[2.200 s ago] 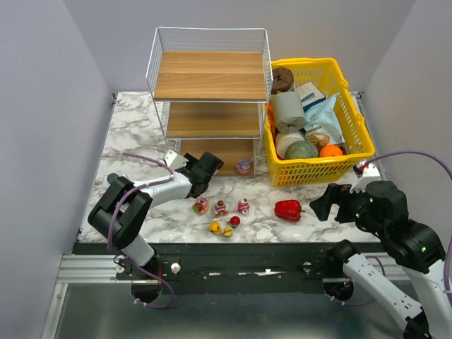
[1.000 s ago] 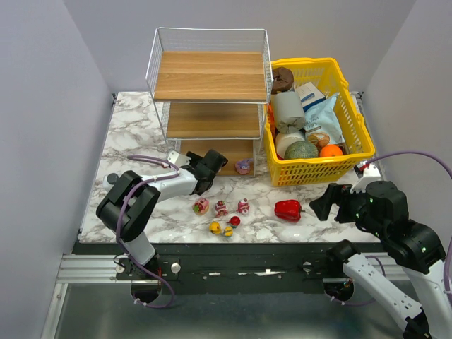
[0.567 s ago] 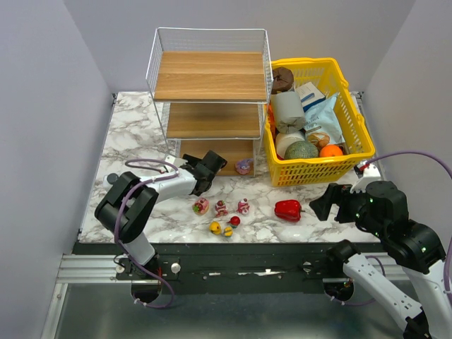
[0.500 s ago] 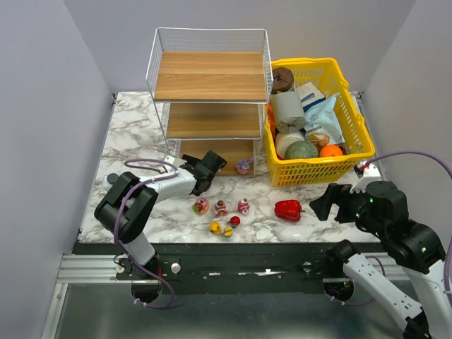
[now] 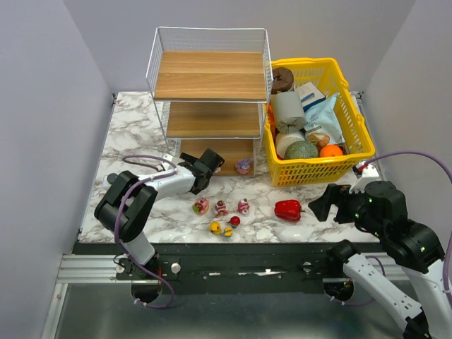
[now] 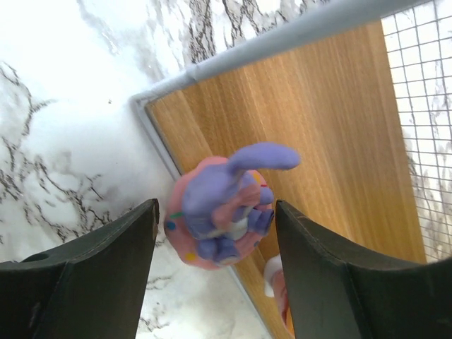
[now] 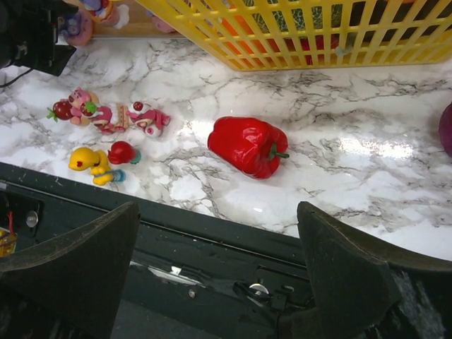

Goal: Place and organize the plastic toys onto the shelf

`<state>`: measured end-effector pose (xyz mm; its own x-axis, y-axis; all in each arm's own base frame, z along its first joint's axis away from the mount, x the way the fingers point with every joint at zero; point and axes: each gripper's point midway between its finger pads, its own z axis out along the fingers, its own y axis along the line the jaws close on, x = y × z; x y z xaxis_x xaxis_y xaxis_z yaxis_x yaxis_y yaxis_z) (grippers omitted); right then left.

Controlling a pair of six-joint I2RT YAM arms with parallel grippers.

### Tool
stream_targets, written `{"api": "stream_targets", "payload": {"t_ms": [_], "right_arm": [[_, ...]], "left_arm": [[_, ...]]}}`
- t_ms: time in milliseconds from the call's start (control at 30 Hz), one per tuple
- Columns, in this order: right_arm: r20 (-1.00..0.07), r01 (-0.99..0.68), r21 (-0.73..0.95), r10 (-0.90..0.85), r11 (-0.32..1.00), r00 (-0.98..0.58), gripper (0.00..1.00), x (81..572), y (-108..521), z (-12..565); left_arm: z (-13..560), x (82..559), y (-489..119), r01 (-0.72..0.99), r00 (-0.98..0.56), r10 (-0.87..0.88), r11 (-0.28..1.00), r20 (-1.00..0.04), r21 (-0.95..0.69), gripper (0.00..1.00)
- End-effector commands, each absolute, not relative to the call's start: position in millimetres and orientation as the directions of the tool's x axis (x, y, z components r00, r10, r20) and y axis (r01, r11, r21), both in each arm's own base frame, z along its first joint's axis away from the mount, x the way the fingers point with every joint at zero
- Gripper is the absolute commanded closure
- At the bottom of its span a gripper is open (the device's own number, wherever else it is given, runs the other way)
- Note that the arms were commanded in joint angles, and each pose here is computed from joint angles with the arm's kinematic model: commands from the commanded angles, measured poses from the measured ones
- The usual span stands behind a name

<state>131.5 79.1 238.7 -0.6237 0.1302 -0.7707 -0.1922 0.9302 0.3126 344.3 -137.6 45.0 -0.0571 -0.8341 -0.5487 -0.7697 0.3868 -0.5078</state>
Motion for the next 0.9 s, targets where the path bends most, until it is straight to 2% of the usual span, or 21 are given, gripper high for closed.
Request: {"api": "stream_targets", "payload": {"t_ms": [0, 400, 533, 867], "right_arm": [[-0.768, -0.211, 0.335, 0.136, 0.918, -0.626, 0.0, 129, 84, 237], [-0.76, -0.22, 0.352, 0.141, 0.91, -0.635, 0.0, 126, 87, 235], [-0.758, -0.225, 0.356, 0.139, 0.907, -0.637, 0.0, 126, 89, 235], [-0.757, -0.227, 0.362, 0.142, 0.904, -0.637, 0.01, 125, 89, 235]], "left_arm": [[42, 348, -138, -0.765, -0.129, -0.807, 0.45, -0.576, -0.46, 0.21], [62, 351, -143, -0.705, -0.146, -0.81, 0.488, -0.568, -0.515, 0.1], [79, 355, -148, -0.663, -0.154, -0.811, 0.509, -0.565, -0.55, 0.02], [73, 334, -148, -0.645, -0.201, -0.819, 0.523, -0.537, -0.557, 0.03]]}}
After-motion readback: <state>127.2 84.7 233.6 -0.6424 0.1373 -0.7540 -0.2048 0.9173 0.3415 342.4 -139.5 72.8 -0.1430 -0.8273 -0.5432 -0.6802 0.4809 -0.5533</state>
